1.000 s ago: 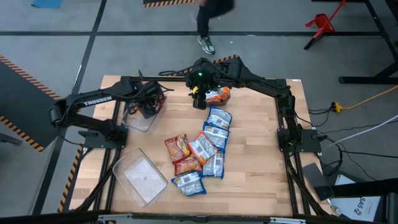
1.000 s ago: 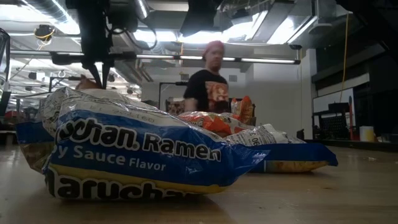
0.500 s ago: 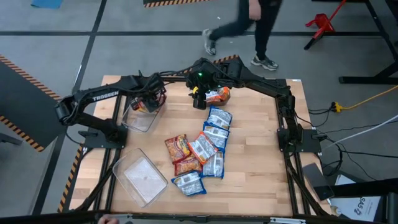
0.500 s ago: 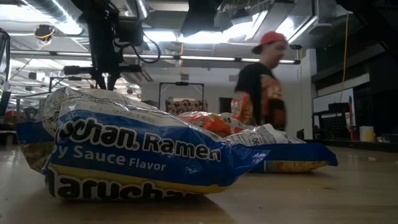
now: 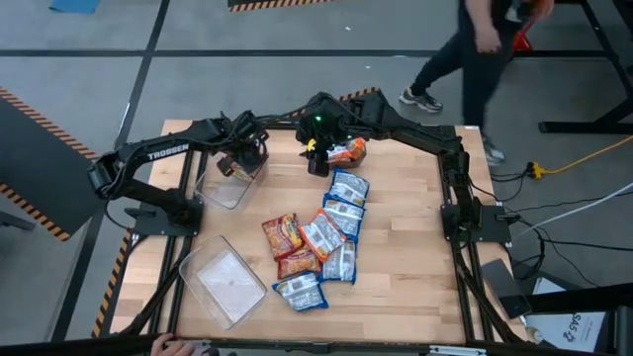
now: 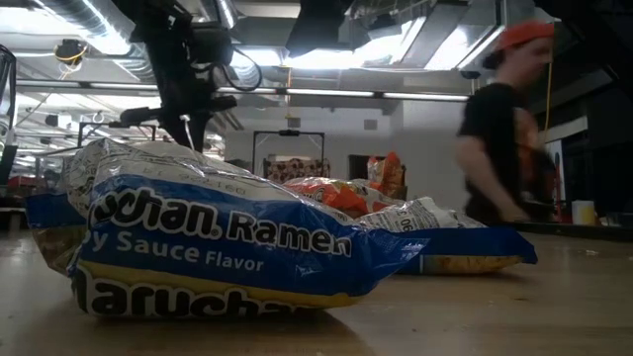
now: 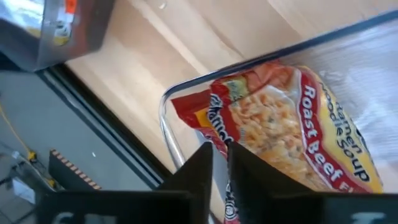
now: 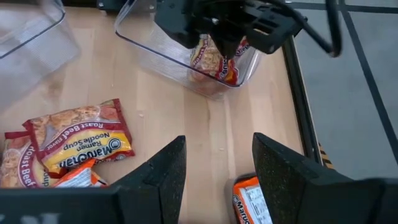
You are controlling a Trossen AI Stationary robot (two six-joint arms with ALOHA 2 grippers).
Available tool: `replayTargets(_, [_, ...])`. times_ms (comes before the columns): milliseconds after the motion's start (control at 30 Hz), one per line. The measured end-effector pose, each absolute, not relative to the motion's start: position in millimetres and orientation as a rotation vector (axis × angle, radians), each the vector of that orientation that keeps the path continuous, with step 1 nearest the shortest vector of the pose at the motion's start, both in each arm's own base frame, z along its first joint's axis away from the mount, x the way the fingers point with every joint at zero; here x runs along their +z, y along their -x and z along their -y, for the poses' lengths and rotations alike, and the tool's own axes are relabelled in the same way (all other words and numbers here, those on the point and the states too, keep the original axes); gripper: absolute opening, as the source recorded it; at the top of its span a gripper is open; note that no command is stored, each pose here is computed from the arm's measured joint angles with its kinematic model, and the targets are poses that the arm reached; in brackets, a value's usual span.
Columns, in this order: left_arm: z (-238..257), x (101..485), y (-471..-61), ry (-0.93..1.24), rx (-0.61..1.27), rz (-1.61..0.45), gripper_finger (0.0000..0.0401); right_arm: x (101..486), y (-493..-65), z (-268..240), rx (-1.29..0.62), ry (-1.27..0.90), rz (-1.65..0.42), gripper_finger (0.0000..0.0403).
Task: Sort Maruchan noodles
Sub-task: Put the top red noodle pack into the top transparent bin, then put the orange noodle pack into the black bin
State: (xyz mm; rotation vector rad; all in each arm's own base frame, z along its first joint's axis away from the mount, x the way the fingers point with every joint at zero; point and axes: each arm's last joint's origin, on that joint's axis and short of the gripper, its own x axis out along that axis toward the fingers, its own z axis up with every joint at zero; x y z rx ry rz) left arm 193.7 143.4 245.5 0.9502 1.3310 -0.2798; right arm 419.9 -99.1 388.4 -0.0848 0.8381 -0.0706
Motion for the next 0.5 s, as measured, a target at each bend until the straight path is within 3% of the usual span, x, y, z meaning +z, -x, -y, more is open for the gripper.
replayTargets(267, [-145.2,246.1,-194.0,-0.884,-0.209,-1.324,0.0116,388.3,-419.9,99.1,-0.071,0.085,-0.839,0.017])
replayTargets(500, [-158.5,250.0,-191.4,-0.766,0.044,-1.337,0.013,388.3,-419.9,99.1,-0.07,0.084,-0.838,0.017])
